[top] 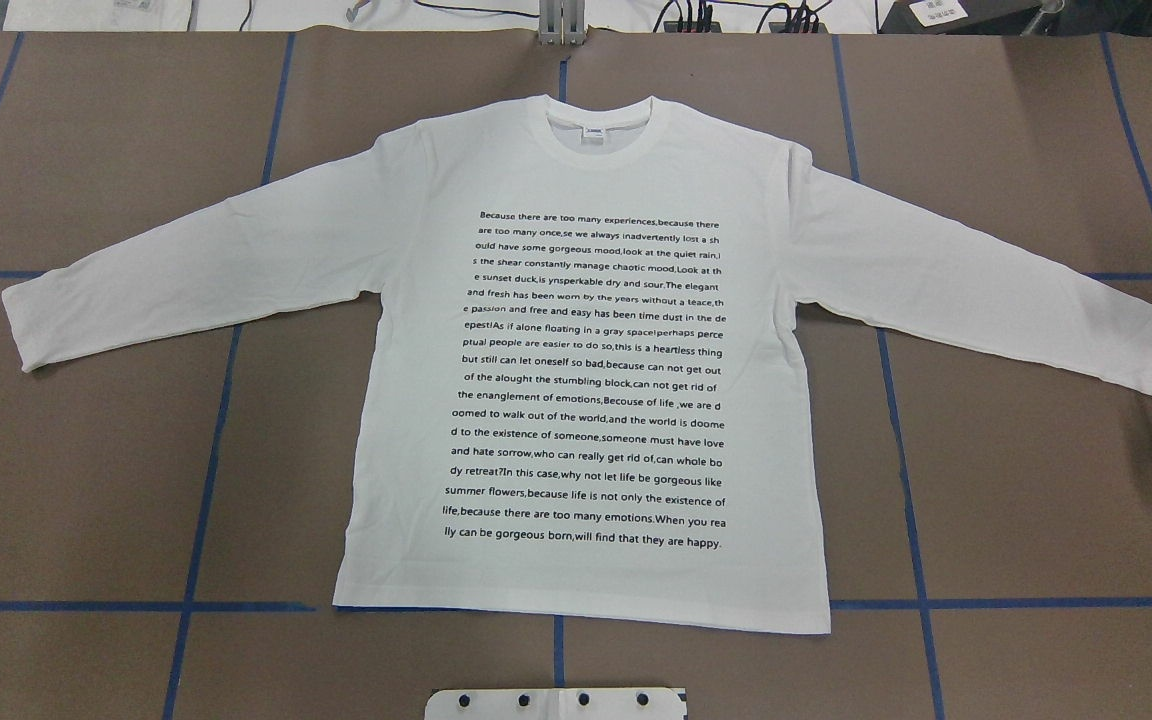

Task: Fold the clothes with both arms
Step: 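Move the right gripper to the cuff of the sleeve nearest it, then grasp the sleeve cuff with the right gripper and lift it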

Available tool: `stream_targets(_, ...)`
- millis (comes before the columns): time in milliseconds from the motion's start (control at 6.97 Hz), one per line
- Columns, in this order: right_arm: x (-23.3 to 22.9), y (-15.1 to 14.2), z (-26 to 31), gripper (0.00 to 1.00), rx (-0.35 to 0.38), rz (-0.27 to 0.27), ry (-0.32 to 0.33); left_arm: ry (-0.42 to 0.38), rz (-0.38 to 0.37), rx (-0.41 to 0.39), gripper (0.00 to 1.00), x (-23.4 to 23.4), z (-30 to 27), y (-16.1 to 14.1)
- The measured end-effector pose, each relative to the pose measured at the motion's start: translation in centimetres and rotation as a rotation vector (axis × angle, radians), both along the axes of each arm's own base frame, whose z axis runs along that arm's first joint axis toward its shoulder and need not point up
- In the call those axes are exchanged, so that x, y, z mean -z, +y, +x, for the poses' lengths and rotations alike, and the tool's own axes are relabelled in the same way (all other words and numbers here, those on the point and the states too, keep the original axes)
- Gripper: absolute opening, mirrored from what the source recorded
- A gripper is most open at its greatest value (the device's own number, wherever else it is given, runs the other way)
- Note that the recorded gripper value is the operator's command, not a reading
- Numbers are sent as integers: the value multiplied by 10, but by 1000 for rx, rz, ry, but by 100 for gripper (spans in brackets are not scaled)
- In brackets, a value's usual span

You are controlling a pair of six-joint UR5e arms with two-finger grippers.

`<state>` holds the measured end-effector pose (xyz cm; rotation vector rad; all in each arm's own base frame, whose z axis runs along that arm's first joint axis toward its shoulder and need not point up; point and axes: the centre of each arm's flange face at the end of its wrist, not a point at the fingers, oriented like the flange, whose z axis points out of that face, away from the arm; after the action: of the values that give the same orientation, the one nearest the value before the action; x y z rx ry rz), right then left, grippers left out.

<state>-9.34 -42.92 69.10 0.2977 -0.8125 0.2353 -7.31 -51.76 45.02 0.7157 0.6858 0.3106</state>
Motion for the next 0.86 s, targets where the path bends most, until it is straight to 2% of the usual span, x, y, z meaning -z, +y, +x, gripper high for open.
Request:
stream_targets(143,0,0,-13,54,2,0,8,0,0,0,100,0,0,0)
stream_targets(860,-11,6,-33,51,21,-14,31,1,-4,1,100,-3,-1,8)
